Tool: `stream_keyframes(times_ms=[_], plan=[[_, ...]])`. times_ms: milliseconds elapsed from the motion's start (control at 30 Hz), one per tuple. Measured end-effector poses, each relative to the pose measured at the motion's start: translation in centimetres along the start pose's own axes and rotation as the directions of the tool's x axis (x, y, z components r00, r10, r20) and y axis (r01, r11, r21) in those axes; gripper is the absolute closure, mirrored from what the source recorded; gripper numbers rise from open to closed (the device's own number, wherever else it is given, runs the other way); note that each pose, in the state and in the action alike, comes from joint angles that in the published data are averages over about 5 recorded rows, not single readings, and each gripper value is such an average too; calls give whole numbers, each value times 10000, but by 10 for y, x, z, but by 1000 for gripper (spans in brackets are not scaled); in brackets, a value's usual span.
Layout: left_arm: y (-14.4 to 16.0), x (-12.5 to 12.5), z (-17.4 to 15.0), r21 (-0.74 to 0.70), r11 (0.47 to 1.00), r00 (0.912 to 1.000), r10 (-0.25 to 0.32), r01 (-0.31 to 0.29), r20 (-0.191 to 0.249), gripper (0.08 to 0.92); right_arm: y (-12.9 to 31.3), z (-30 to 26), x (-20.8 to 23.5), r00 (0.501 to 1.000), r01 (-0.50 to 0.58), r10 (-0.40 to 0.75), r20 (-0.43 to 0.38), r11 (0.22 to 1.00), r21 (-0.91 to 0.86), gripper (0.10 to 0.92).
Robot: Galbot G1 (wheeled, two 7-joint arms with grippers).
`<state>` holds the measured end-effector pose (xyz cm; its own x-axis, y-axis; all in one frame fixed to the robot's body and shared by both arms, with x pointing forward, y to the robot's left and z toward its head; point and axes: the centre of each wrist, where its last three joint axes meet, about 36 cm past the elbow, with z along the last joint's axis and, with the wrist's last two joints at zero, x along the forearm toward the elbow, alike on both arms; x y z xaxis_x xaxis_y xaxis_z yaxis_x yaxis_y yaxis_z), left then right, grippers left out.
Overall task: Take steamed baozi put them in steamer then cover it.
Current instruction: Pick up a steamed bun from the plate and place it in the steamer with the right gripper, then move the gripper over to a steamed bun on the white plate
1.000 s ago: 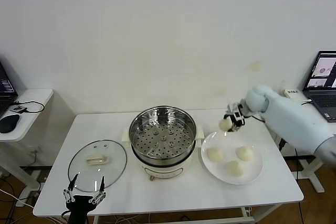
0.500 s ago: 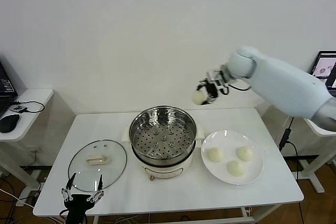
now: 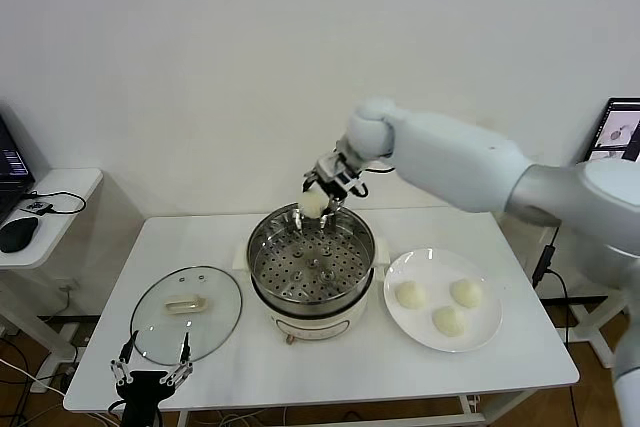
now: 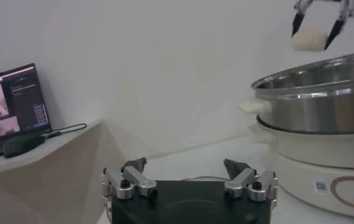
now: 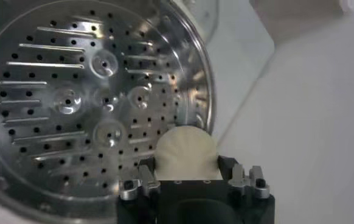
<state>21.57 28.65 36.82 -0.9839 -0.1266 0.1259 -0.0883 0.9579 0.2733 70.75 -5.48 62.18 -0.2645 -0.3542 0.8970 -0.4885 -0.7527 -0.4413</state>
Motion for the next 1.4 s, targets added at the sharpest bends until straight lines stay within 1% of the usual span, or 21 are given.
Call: stream_keyframes(times_ms=[300, 600, 700, 800, 867, 933, 1067, 1200, 1400], plan=[[-2, -3, 0, 39, 10000, 10000, 69, -69, 62, 177, 0, -7, -33, 9991, 421, -419, -39, 9885, 1454, 377], [-1, -5, 0, 34, 10000, 9999, 76, -77, 96, 177, 0, -8, -49, 9972, 742, -734, -122, 9699, 2321, 370], [-2, -5, -1, 28, 10000, 9999, 88, -88, 90, 177, 0, -9, -51, 9971, 749, -752, -84, 9651, 2510, 343], [-3, -4, -2, 21, 9999, 9999, 130, -131, 88, 177, -1, -8, -50, 9972, 737, -747, -57, 9635, 2573, 272], [-3, -3, -3, 12, 9999, 9998, 170, -170, 87, 177, -1, -7, -45, 9972, 732, -741, -59, 9650, 2520, 228], [-3, -2, -4, 0, 9998, 9997, 204, -204, 94, 177, -2, -6, -38, 9975, 704, -712, -52, 9690, 2370, 207], [-2, -1, -7, -47, 9997, 9996, 241, -240, 111, 177, -5, -9, -16, 9982, 603, -604, -43, 9835, 1705, 200], [1, 0, -10, -116, 9996, 9996, 254, -253, 105, 177, -1, -12, 17, 9979, 607, -594, -249, 9966, 555, 199], [2, -1, -16, -96, 9996, 9995, 252, -250, 171, 177, 28, -6, 70, 9965, 449, -556, -632, 9861, -1597, 200]])
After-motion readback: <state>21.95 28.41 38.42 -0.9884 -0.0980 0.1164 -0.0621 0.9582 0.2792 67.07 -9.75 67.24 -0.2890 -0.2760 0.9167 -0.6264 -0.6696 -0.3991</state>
